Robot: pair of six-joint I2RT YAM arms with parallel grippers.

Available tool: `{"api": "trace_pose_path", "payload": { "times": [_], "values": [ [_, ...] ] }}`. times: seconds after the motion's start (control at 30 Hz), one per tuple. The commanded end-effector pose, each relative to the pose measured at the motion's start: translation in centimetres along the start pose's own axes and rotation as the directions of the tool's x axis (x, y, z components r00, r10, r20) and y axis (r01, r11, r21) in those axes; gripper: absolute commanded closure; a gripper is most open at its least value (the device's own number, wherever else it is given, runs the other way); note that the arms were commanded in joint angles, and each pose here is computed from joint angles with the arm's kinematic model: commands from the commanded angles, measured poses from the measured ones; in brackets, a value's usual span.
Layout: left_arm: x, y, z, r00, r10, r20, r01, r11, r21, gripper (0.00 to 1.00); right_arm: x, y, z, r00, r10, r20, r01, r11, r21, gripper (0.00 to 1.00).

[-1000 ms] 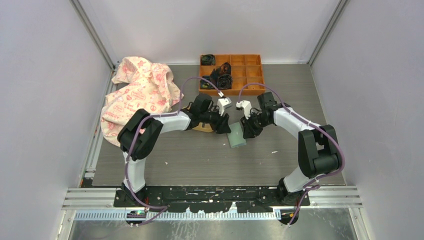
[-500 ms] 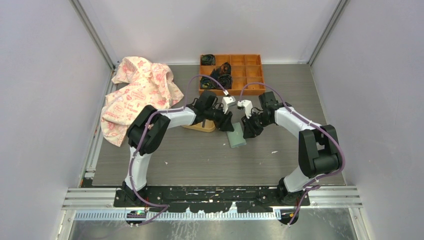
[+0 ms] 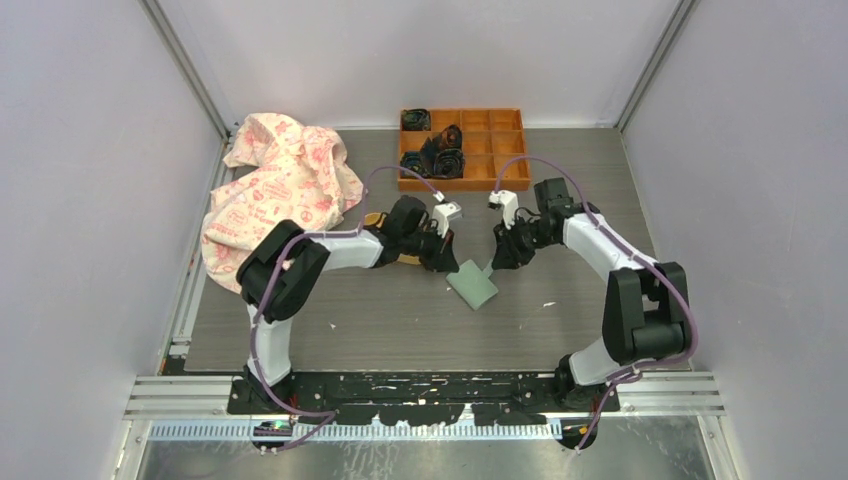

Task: Put the credit cards into the card holder
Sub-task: Close the card holder at the center of the board.

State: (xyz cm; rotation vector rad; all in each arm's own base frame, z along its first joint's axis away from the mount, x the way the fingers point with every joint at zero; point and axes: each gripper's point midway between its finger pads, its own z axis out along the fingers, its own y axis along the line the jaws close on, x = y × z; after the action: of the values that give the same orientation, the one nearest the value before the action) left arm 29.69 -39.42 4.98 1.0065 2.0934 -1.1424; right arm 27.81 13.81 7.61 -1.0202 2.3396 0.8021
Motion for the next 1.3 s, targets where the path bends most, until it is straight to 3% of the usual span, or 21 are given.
{"api": "trace_pose_path", "payload": {
  "times": [0.0, 0.1, 0.23, 0.3, 0.37, 0.5, 0.67, 0.77, 0.83, 0.9, 0.93, 1.0, 1.07, 1.17, 1.27],
  "values": [
    [-1.2, -1.7, -1.3, 0.996, -0.048, 0.082, 0.057, 0.992, -0.112, 1.0, -3.5, 2.1, -3.1, 0.981, -0.128, 0.147, 0.133, 0.991, -0.021, 0.73],
    [-0.5, -2.5, -2.4, 0.985, -0.11, 0.13, 0.133, 0.973, -0.188, 1.0, -4.1, 3.8, -4.2, 0.945, -0.245, 0.218, 0.256, 0.966, -0.024, 0.55],
    [1.9, -2.9, -3.6, 0.967, -0.163, 0.196, 0.219, 0.925, -0.311, 1.0, -2.9, 6.3, -4.3, 0.875, -0.389, 0.29, 0.421, 0.905, -0.057, 0.17],
    [3.5, -3.0, -4.3, 0.948, -0.215, 0.233, 0.288, 0.89, -0.353, 1.0, -2.2, 6.9, -4.1, 0.862, -0.413, 0.293, 0.456, 0.885, -0.096, 0.09],
    [5.6, -3.0, -4.9, 0.924, -0.275, 0.266, 0.363, 0.85, -0.383, 1.0, -1.7, 7.2, -3.9, 0.863, -0.42, 0.281, 0.47, 0.872, -0.139, 0.1],
    [7.4, -4.0, -5.6, 0.902, -0.299, 0.313, 0.41, 0.821, -0.397, 0.97, -0.9, 7.1, -3.0, 0.896, -0.372, 0.242, 0.423, 0.881, -0.212, 0.21],
    [6.3, -4.9, -7.8, 0.887, -0.255, 0.386, 0.405, 0.832, -0.38, 0.77, -0.7, 7.5, -2.1, 0.905, -0.372, 0.207, 0.419, 0.862, -0.285, 0.26],
    [4.6, -5.8, -10.2, 0.892, -0.162, 0.422, 0.335, 0.863, -0.378, 0.71, -2.0, 7.1, -2.5, 0.904, -0.378, 0.2, 0.422, 0.864, -0.274, 0.34],
    [3.5, -6.6, -11.6, 0.891, -0.103, 0.441, 0.286, 0.883, -0.372, 0.57, -2.7, 6.5, -2.7, 0.895, -0.403, 0.192, 0.441, 0.865, -0.238, 0.36],
    [3.1, -7.0, -12.9, 0.881, -0.059, 0.469, 0.253, 0.897, -0.363, 0.34, -3.7, 5.7, -3.0, 0.871, -0.456, 0.182, 0.484, 0.859, -0.166, 0.34],
    [2.5, -7.3, -13.5, 0.87, -0.046, 0.491, 0.244, 0.906, -0.347, 0.23, -4.4, 5.3, -3.1, 0.857, -0.481, 0.186, 0.507, 0.852, -0.131, 0.3],
    [2.3, -8.1, -14.2, 0.858, -0.027, 0.513, 0.197, 0.939, -0.281, 0.13, -6.0, 5.0, -3.4, 0.827, -0.521, 0.211, 0.546, 0.833, -0.085, 0.18],
    [1.8, -9.5, -14.6, 0.853, -0.022, 0.521, 0.133, 0.975, -0.178, 0.13, -7.2, 5.1, -3.6, 0.827, -0.514, 0.229, 0.545, 0.833, -0.099, 0.08],
    [1.3, -10.9, -14.3, 0.863, -0.031, 0.504, 0.082, 0.994, -0.078, 0.19, -7.8, 5.1, -3.1, 0.859, -0.464, 0.215, 0.499, 0.853, -0.151, 0.08],
    [1.0, -12.4, -12.8, 0.875, -0.067, 0.48, 0.06, 0.998, 0.029, 0.35, -7.0, 3.5, -1.5, 0.892, -0.416, 0.174, 0.441, 0.887, -0.137, 0.13]
  ]
}}
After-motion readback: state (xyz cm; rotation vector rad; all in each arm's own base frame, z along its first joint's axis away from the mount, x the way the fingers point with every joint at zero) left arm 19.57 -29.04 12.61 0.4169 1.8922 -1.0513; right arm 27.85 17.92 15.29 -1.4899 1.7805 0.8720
